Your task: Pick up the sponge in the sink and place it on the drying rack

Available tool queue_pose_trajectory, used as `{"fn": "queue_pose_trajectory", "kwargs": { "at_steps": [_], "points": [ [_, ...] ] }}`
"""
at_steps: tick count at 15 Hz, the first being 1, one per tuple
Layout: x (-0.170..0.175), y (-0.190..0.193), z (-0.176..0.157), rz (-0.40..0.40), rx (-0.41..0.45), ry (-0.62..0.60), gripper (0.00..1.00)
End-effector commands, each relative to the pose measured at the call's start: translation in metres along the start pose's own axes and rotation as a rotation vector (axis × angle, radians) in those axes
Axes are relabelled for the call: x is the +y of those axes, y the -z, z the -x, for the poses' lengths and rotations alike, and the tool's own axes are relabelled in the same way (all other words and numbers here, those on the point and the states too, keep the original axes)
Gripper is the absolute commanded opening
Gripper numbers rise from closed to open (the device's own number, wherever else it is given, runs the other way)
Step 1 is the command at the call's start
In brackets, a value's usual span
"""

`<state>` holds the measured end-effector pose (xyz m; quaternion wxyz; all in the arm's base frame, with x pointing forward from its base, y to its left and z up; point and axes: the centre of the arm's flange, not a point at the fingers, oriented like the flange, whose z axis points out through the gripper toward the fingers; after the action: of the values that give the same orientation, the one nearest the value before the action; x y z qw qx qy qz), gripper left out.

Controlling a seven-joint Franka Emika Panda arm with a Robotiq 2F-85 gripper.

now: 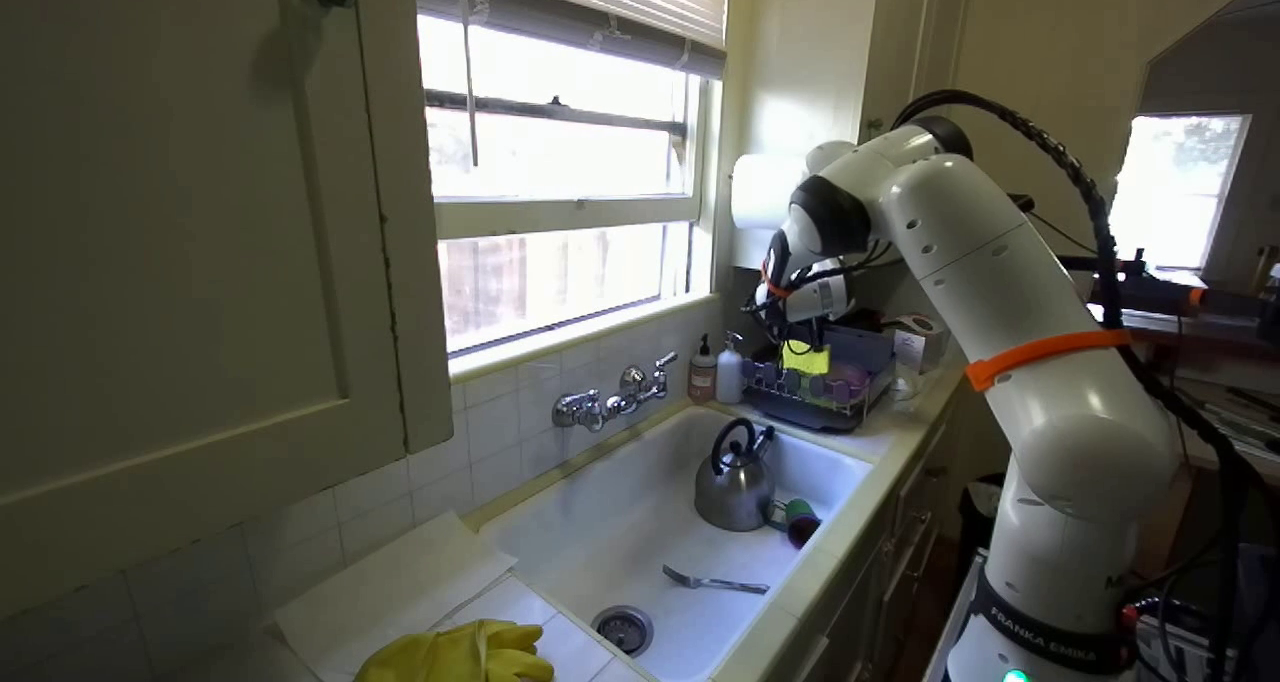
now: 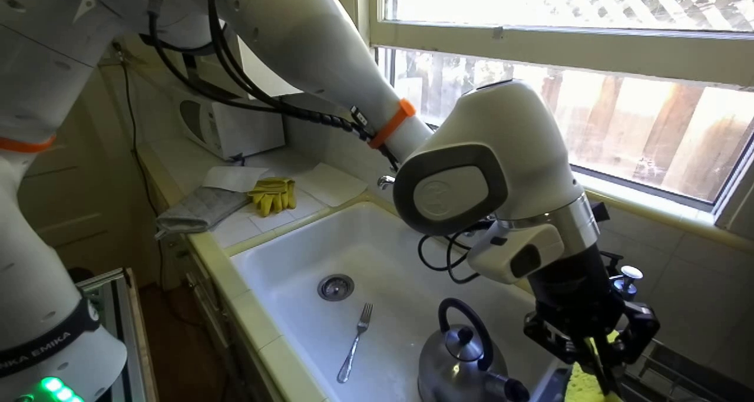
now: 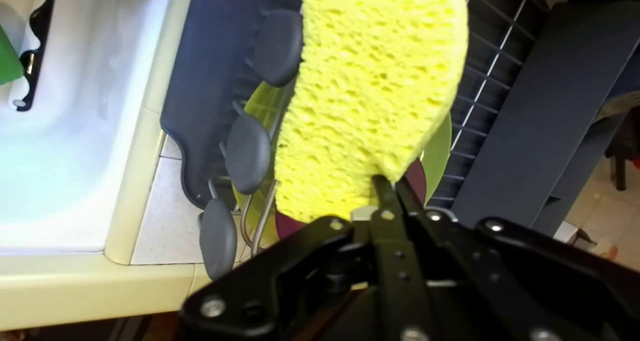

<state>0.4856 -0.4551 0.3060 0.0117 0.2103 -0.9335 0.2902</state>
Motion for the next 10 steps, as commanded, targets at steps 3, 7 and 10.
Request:
{"fn": "queue_pose_trajectory", "kwargs": {
  "at_steps": [3, 7, 10],
  "points": [
    [0.006, -0.005, 0.009, 0.001, 0.081, -0.103, 0.01],
    [0.012, -0.009, 0.011, 0.003, 0.111, -0.108, 0.01],
    [0.016, -0.01, 0.014, -0.002, 0.125, -0.086, 0.01]
  ]
}}
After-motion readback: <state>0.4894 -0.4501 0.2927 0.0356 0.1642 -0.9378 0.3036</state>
